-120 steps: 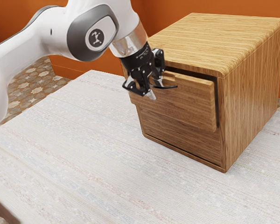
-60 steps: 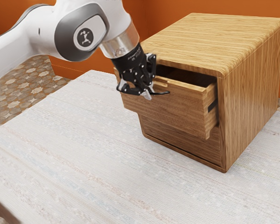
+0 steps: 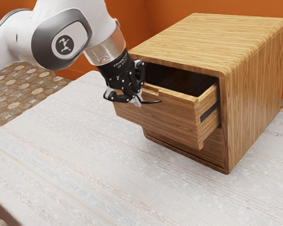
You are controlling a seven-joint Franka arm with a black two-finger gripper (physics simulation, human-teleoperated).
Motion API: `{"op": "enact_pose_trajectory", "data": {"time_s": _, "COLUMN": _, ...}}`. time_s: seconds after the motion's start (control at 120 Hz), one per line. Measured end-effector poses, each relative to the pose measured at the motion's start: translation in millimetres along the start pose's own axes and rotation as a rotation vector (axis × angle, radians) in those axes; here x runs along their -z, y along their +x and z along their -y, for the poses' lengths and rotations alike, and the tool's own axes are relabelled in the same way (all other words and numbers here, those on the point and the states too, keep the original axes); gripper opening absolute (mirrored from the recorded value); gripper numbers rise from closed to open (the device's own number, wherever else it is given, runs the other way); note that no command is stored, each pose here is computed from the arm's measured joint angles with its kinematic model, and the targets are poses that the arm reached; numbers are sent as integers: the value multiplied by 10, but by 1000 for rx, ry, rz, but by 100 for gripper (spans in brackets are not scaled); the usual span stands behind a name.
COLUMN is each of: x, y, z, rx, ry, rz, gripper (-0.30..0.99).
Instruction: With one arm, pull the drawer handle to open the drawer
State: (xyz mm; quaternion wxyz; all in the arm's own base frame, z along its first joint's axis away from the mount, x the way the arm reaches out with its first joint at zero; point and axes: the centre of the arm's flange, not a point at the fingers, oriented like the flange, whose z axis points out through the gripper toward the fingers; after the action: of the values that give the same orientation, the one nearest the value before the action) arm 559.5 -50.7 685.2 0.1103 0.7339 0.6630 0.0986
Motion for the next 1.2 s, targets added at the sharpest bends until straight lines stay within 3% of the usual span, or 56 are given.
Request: {"op": "enact_pose_trajectory", "data": {"time_s": 1.2, "x": 242, "y": -109, "z": 801, "rx": -19, "ry": -30, "rz": 0, "gripper": -9}}
